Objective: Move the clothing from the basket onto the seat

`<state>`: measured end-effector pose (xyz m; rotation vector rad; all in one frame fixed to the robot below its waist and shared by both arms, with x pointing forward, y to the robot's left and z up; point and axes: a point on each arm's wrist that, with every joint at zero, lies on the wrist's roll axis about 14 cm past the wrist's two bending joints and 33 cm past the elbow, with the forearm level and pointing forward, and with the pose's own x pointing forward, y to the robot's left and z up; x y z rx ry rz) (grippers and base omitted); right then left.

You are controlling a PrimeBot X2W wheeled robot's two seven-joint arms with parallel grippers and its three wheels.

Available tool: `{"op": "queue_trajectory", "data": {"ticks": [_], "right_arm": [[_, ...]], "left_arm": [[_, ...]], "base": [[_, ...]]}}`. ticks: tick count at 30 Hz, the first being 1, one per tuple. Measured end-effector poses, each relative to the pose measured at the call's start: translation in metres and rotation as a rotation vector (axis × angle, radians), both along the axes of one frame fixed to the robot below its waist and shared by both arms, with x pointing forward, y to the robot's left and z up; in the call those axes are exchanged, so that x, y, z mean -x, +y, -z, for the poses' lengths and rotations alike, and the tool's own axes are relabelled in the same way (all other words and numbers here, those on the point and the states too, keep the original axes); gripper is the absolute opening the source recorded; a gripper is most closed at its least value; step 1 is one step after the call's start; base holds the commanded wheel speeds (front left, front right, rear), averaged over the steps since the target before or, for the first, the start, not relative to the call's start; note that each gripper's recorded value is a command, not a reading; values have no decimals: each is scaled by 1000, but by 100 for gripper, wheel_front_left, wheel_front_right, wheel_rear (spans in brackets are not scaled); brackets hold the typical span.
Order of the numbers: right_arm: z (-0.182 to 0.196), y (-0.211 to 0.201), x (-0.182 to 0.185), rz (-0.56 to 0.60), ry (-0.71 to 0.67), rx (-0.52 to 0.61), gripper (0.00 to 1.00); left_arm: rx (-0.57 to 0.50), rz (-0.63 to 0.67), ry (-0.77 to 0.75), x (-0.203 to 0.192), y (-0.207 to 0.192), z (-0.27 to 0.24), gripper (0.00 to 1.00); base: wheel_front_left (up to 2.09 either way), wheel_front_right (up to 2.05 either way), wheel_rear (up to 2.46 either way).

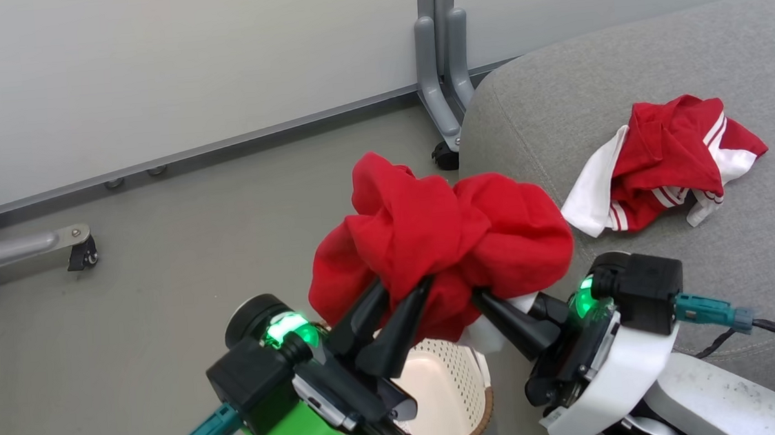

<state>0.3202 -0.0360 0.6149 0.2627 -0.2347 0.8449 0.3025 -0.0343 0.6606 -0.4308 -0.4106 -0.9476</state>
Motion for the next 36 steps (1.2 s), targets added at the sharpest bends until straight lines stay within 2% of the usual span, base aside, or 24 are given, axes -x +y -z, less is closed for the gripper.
{"op": "queue_trajectory", "data": {"ticks": [1,2,3,4,5,6,7,9,18,25,30,36], "right_arm": [[-1,-1,-1,4,-3,-4,0],[-3,-2,-2,11,-6,-11,0],[-4,-3,-2,16,-6,-16,0],[-4,-4,-3,19,-5,-17,0],[-3,-5,-3,21,-4,-17,0],[-3,-5,-3,23,-7,-16,0],[-4,-5,-3,24,-9,-15,0],[-4,-6,-3,28,-8,-23,0],[-10,-19,-10,95,-11,-75,0],[-12,-31,-14,150,-11,-106,0],[-12,-37,-16,178,-9,-124,0],[-12,-40,-17,198,-8,-141,0]], "left_arm": [[0,-5,1,-1,1,0,0],[0,-14,3,-3,2,1,69],[-7,-16,5,-3,2,3,85],[-17,-15,4,-3,1,5,61],[-20,-12,5,-2,1,5,29],[-20,-11,5,-1,0,6,18],[-20,-13,5,-2,1,6,33],[-15,-31,-4,-4,4,3,100],[-10,-102,-9,-13,20,2,100],[-43,-226,-3,-28,53,11,100],[-90,-351,49,-42,87,33,100],[-161,-589,181,-59,151,82,100]], "base": [[0,0,0],[0,0,0],[0,0,0],[0,0,0],[0,0,0],[0,0,0],[0,0,0],[0,0,0],[0,0,0],[0,0,0],[0,0,0],[0,0,0]]}}
